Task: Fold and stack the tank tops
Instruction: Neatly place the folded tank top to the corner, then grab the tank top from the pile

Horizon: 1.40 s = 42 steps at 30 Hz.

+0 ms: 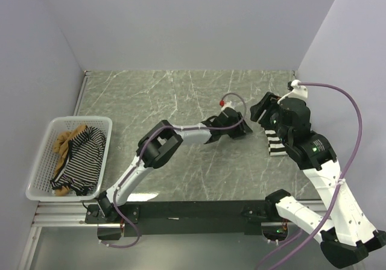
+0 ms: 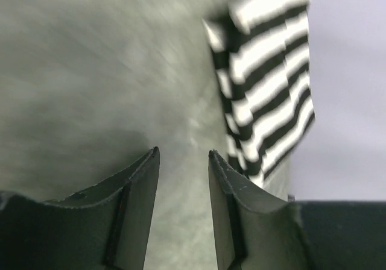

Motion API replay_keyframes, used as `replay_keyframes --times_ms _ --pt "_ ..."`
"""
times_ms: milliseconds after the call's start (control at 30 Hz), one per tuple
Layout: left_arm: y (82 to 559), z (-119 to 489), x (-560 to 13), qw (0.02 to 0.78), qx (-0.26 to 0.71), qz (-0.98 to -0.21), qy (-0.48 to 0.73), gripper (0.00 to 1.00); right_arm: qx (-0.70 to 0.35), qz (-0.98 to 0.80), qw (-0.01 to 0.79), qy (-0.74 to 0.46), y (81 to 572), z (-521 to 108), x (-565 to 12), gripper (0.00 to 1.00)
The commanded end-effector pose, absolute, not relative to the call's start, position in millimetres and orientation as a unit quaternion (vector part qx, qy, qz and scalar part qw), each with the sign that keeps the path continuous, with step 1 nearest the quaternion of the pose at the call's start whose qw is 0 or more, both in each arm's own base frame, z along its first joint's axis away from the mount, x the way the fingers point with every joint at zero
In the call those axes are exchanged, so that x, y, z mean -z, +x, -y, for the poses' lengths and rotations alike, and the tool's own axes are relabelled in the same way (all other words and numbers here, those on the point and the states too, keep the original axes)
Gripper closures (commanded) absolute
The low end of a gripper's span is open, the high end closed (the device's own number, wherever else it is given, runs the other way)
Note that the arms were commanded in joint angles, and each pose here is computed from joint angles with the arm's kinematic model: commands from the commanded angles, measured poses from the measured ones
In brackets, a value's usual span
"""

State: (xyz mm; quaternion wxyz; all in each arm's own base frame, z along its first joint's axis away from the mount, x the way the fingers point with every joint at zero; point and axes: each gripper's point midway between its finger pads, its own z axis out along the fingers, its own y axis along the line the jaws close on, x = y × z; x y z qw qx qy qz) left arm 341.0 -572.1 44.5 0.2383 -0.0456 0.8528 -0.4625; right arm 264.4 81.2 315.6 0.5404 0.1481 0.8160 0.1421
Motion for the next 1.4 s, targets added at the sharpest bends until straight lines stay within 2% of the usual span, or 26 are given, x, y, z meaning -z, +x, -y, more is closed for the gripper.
replay_keyframes --times_ms 0,100,133,167,200,233,300,333,367,400,467,500,533,567,600,800,1000,1133,1367 --pt "356.4 548.2 -84.2 0.278 0.447 -0.848 -0.054 0.56 -0.139 -0.814 0.547 0.141 267.2 -80.1 -320.9 0.33" --pt "352.7 515.3 -110.1 0.293 0.448 -0.842 -0.065 0.57 -0.147 -0.819 0.538 0.132 271.2 -87.1 -316.0 0.33" --pt "348.3 494.2 -99.6 0.292 0.433 -0.85 -0.067 0.57 -0.153 -0.817 0.54 0.13 272.8 -90.1 -316.6 0.33" --pt "349.8 479.2 -139.8 0.321 0.44 -0.836 -0.07 0.56 -0.159 -0.821 0.534 0.125 272.8 -93.9 -310.4 0.33" --pt "351.2 455.6 -135.2 0.339 0.406 -0.846 -0.068 0.56 -0.162 -0.822 0.532 0.123 273.7 -95.8 -307.9 0.33" --pt "350.8 436.9 -176.0 0.369 0.407 -0.832 -0.073 0.55 -0.164 -0.823 0.53 0.122 274.9 -97.3 -305.1 0.32" --pt "348.5 384.2 -170.0 0.392 0.321 -0.857 -0.093 0.54 -0.176 -0.825 0.524 0.115 276.6 -103.5 -301.1 0.32" --pt "345.3 361.0 -201.0 0.416 0.313 -0.846 -0.111 0.53 -0.18 -0.827 0.521 0.11 278.4 -107.4 -296.8 0.32" --pt "334.5 326.5 -185.5 0.4 0.25 -0.872 -0.133 0.53 -0.189 -0.83 0.515 0.105 278.8 -112.4 -294.0 0.32" --pt "342.2 287.1 -187.4 0.425 0.195 -0.867 -0.173 0.52 -0.189 -0.833 0.509 0.104 282.1 -114.6 -288.6 0.32" --pt "332.1 229.4 -208.9 0.441 0.156 -0.85 -0.243 0.52 -0.198 -0.838 0.499 0.098 285.6 -122.0 -278.6 0.33" --pt "323.3 180.8 -192.0 0.426 0.093 -0.856 -0.278 0.52 -0.201 -0.844 0.488 0.092 287.5 -126.7 -271.1 0.32" --pt "316.4 147.5 -210.8 0.448 0.084 -0.832 -0.316 0.49 -0.205 -0.845 0.485 0.09 289.5 -129.9 -268.1 0.32" --pt "310.7 124.9 -210.7 0.447 0.075 -0.817 -0.356 0.49 -0.208 -0.847 0.482 0.088 290.8 -132.3 -265.0 0.32" --pt "298.6 80.9 -195.5 0.429 0.026 -0.81 -0.398 0.5 -0.212 -0.852 0.472 0.084 292.6 -137.0 -259.1 0.33" --pt "246.3 -36.9 -197.3 0.433 -0.053 -0.709 -0.554 0.42 -0.218 -0.863 0.452 0.063 300.4 -163.3 -246.6 0.33" --pt "245.0 -97.0 -193.7 0.418 -0.073 -0.649 -0.631 0.41 -0.222 -0.868 0.441 0.048 304.1 -179.6 -236.2 0.33" --pt "258.2 -110.7 -177.6 0.382 -0.083 -0.636 -0.665 0.41 -0.226 -0.871 0.434 0.043 303.0 -182.4 -229.7 0.34" --pt "266.9 -127.6 -164.4 0.373 -0.092 -0.6 -0.701 0.41 -0.224 -0.874 0.429 0.039 297.7 -181.1 -221.6 0.33"
